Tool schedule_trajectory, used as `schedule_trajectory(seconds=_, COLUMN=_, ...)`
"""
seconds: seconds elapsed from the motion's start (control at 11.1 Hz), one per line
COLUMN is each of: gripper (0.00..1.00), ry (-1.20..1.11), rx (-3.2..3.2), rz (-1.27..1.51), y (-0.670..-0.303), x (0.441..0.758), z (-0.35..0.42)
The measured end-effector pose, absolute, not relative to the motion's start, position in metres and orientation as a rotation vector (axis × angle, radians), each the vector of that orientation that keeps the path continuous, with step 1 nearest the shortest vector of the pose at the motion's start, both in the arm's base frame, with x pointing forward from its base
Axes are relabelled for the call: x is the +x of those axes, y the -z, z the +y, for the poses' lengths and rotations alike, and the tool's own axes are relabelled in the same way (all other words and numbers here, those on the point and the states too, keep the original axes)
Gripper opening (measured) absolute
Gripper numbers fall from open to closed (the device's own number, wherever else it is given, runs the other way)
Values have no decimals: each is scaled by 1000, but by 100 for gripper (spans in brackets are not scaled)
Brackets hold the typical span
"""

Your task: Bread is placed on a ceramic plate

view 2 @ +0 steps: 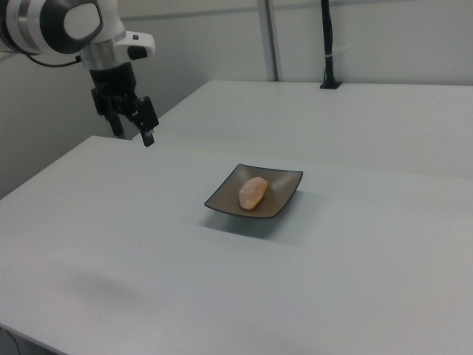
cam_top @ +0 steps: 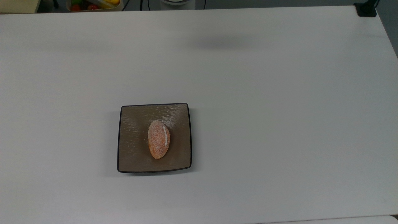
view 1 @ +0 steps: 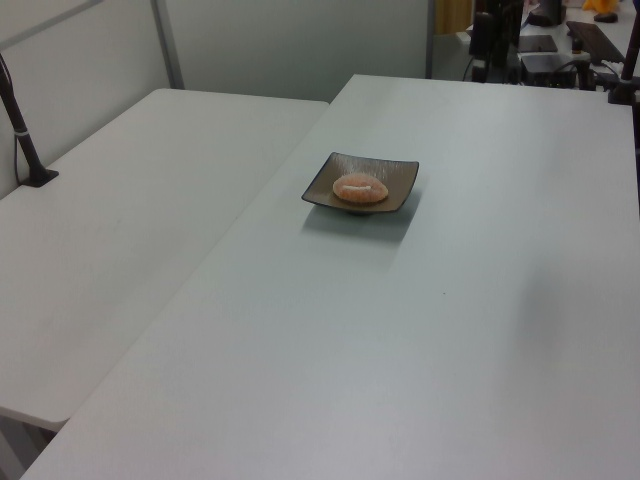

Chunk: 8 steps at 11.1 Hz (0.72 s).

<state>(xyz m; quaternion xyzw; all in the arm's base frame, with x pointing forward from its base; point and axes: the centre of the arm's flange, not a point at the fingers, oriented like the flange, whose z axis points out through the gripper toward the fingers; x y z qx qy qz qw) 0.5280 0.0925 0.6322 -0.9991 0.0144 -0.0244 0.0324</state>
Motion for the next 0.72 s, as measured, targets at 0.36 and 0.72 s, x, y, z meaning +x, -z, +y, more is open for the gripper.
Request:
schedule_trajectory(seconds=0.36, gripper=100, ry=221, rx=-3056, rz=-339, y=-624, x=545, z=84)
schedule_trajectory(seconds=0.72, gripper=100, ry=252, rx=-3056, rz=-351, y=-620, x=553, z=66)
